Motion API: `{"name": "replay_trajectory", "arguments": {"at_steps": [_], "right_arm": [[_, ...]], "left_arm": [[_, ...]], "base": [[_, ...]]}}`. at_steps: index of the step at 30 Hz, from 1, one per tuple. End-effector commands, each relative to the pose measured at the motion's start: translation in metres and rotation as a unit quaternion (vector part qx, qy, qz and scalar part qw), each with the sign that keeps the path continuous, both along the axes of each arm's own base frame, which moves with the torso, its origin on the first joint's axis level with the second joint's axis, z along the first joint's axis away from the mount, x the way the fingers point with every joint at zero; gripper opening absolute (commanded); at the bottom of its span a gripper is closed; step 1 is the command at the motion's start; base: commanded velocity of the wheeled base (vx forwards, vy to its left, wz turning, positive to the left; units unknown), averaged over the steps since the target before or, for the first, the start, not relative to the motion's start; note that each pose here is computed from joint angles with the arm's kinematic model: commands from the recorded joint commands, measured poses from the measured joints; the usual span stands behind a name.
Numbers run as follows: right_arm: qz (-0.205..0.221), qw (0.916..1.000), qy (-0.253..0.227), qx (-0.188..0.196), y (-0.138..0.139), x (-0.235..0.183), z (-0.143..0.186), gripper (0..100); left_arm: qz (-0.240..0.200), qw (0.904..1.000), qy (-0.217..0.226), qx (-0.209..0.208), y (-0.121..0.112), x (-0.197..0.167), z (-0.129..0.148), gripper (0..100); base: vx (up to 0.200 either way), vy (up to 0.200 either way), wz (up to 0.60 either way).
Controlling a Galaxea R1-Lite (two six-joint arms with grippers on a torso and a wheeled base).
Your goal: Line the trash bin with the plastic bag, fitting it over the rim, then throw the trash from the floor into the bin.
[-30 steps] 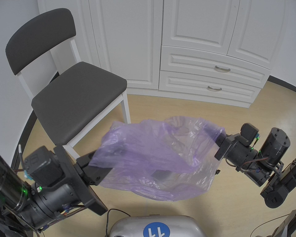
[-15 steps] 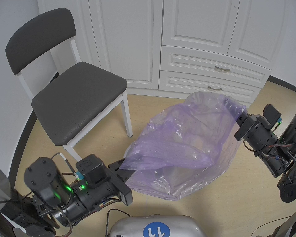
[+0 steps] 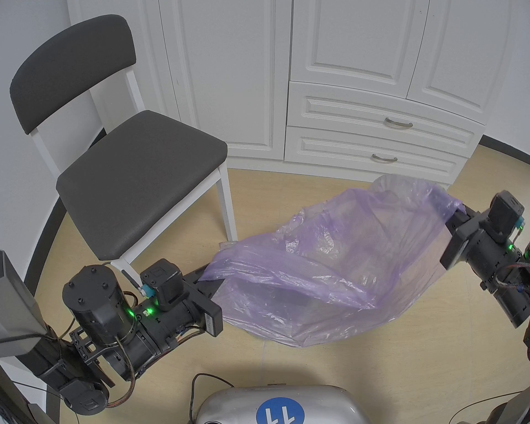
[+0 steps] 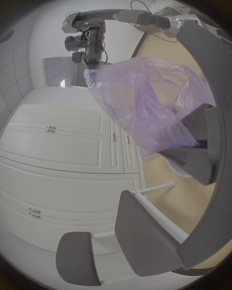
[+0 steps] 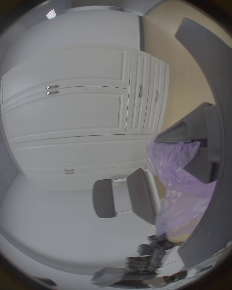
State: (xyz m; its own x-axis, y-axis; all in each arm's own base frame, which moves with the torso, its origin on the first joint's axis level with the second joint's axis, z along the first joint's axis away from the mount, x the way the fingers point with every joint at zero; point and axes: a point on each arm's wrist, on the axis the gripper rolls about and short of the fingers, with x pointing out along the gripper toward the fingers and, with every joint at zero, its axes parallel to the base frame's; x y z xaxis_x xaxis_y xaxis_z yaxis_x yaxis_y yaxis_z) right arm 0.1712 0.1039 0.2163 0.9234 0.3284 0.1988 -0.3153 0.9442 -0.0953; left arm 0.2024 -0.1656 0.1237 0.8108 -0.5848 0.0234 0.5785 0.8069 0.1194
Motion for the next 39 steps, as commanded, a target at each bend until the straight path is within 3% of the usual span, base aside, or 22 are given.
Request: {"name": "replay_trajectory", "arguments": {"at_steps": [1, 6, 11, 23, 27, 32, 39], "right_arm": [[-0.021, 0.9978, 0.005, -0.063, -0.019, -0.027, -0.008, 0], [-0.055, 0.9854, 0.040, -0.156, -0.028, -0.036, -0.028, 0], [-0.057, 0.9755, 0.084, -0.195, -0.028, -0.035, -0.044, 0], [-0.048, 0.9655, 0.124, -0.224, -0.025, -0.030, -0.063, 0], [-0.069, 0.9628, 0.134, -0.225, -0.029, -0.025, -0.065, 0], [-0.109, 0.9506, 0.164, -0.240, -0.039, -0.010, -0.073, 0], [-0.118, 0.9473, 0.171, -0.244, -0.039, -0.004, -0.075, 0]], "left_arm": [[0.017, 0.9996, -0.020, -0.008, 0.010, 0.002, 0.010, 0], [0.013, 0.9994, -0.033, -0.005, 0.011, -0.004, 0.016, 0], [0.012, 0.9993, -0.035, 0.000, 0.011, -0.005, 0.015, 0], [0.018, 0.9993, -0.034, 0.001, 0.012, -0.002, 0.014, 0], [0.028, 0.9990, -0.036, 0.001, 0.015, 0.001, 0.015, 0], [0.057, 0.9975, -0.037, 0.016, 0.026, 0.012, 0.012, 0], [0.071, 0.9967, -0.034, 0.019, 0.030, 0.021, 0.009, 0]], "base": [[0.000, 0.000, 0.00], [0.000, 0.000, 0.00], [0.000, 0.000, 0.00], [0.000, 0.000, 0.00], [0.000, 0.000, 0.00], [0.000, 0.000, 0.00], [0.000, 0.000, 0.00]]}}
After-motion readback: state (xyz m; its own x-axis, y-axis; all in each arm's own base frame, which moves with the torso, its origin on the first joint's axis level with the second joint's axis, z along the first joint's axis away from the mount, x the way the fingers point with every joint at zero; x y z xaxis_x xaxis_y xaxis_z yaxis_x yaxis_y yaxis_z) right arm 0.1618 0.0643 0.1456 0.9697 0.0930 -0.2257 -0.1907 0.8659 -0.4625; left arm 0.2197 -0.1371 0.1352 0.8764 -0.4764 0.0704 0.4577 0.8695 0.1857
